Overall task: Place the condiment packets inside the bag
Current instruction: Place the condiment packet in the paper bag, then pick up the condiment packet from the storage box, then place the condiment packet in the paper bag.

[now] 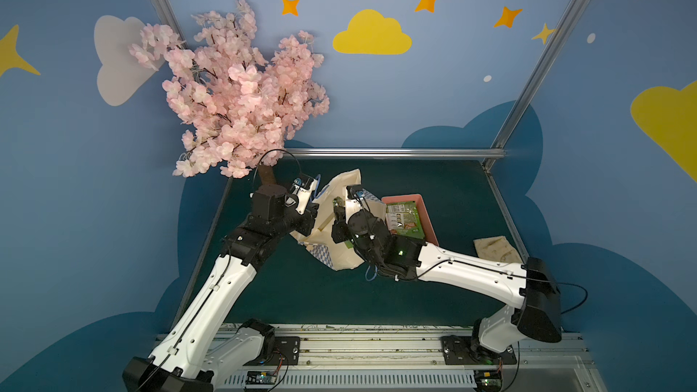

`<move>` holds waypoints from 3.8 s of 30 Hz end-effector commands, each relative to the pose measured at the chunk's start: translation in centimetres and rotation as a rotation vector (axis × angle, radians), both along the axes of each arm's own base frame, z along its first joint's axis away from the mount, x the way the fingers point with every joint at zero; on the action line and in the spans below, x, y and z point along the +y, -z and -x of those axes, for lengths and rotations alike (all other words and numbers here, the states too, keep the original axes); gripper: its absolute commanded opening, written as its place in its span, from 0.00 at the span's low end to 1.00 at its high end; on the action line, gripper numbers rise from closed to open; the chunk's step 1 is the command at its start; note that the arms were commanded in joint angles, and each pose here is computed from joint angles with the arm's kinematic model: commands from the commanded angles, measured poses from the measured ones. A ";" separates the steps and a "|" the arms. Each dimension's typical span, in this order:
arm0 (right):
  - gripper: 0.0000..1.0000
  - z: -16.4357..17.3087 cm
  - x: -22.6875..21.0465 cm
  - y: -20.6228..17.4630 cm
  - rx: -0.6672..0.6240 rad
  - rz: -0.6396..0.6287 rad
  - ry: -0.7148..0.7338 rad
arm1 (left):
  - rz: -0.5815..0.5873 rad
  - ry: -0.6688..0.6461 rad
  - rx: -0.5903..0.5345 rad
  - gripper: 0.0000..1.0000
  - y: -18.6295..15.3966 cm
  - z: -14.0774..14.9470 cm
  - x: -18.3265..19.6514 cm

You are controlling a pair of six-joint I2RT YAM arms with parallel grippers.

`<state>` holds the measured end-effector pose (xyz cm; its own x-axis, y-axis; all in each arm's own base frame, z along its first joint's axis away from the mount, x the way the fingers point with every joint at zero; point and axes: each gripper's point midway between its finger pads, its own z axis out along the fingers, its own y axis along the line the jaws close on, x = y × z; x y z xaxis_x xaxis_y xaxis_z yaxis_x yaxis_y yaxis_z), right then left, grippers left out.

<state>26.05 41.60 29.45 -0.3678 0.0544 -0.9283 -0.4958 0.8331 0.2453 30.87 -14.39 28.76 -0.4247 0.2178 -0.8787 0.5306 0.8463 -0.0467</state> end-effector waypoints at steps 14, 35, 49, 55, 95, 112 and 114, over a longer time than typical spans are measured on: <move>0.66 -3.1 -1.9 -1.3 0.037 0.039 0.059 | 0.168 0.103 0.164 0.03 0.9 1.8 -1.1; 0.90 -8.0 -22.0 7.6 0.411 0.229 0.502 | -0.063 -0.095 0.040 0.03 2.6 -0.4 3.8; 0.93 -13.8 -21.0 19.2 0.692 0.266 0.586 | -0.031 -0.021 0.058 0.03 2.7 0.8 2.7; 0.97 -15.7 -19.0 22.3 0.776 0.226 0.468 | -0.032 -0.009 0.067 0.03 2.8 1.1 2.6; 0.30 -12.5 -21.6 9.2 0.542 -0.078 0.455 | -0.011 0.070 0.062 0.03 2.2 1.8 1.2; 0.26 -4.1 -12.3 -10.5 0.127 -0.443 0.058 | 0.024 0.155 0.053 0.03 2.4 2.1 -1.7; 0.26 -2.7 -10.5 -12.4 0.044 -0.452 0.016 | 0.030 0.149 0.053 0.03 2.2 2.0 -1.7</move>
<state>29.68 30.18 36.12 -0.5610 0.3902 -0.7301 -0.3559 0.6826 0.6383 28.48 -15.62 25.62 -0.4564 0.2794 -0.8448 0.6408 0.7619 -0.0942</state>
